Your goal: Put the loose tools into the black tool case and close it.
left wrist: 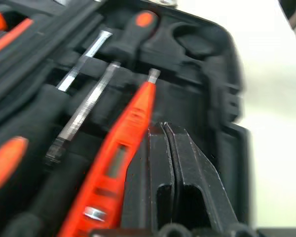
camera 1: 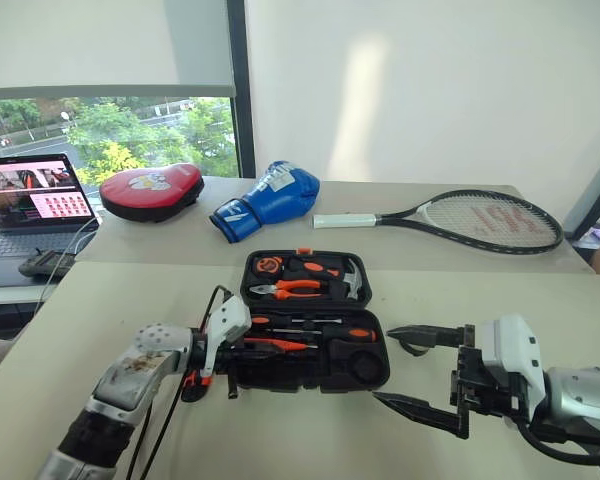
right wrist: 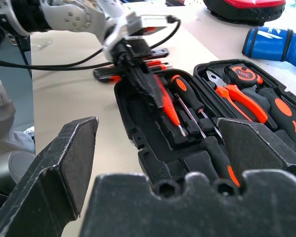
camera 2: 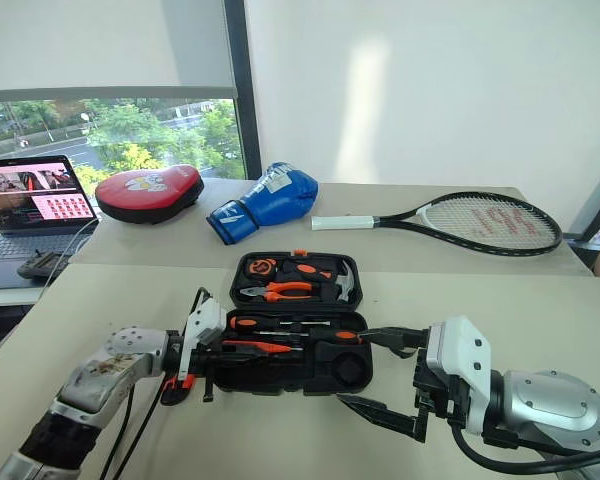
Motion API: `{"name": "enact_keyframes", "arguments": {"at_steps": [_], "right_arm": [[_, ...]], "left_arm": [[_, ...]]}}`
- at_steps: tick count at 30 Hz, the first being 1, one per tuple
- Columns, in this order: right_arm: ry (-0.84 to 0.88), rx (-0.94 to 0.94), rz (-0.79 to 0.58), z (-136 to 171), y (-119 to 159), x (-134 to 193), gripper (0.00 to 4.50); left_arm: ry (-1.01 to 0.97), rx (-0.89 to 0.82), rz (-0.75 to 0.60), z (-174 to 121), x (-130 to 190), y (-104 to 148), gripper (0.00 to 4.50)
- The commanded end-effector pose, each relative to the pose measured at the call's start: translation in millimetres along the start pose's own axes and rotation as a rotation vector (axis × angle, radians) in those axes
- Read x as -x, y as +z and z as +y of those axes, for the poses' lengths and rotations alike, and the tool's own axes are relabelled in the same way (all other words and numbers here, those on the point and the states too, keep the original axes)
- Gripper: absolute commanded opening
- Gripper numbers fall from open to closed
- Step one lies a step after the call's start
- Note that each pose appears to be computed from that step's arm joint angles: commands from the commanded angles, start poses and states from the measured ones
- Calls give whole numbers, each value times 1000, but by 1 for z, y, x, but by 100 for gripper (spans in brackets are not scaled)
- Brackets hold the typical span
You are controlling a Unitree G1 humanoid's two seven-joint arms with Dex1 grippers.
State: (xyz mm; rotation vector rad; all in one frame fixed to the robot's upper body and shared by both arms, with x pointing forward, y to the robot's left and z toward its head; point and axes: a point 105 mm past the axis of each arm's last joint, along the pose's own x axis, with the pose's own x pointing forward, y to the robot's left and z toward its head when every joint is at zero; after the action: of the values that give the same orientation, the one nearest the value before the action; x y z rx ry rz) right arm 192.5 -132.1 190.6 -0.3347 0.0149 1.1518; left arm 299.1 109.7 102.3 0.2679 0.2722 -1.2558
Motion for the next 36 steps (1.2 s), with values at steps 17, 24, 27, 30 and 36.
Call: {"name": "enact_keyframes", "arguments": {"at_steps": [17, 24, 27, 30, 36], "right_arm": [[-15, 44, -9, 0, 7, 0, 450], [-12, 44, -2, -1, 7, 2, 450], [-10, 43, -1, -1, 8, 2, 450], [-8, 42, -1, 0, 8, 2, 450], [2, 42, 1, 1, 8, 2, 450]], "left_arm": [[77, 219, -196, 27, 14, 38, 9], [76, 179, -44, 6, 3, -1, 9], [170, 177, 37, 15, -4, -23, 9], [184, 223, 38, 16, -11, -26, 9], [138, 428, 61, 4, -15, -32, 9]]}}
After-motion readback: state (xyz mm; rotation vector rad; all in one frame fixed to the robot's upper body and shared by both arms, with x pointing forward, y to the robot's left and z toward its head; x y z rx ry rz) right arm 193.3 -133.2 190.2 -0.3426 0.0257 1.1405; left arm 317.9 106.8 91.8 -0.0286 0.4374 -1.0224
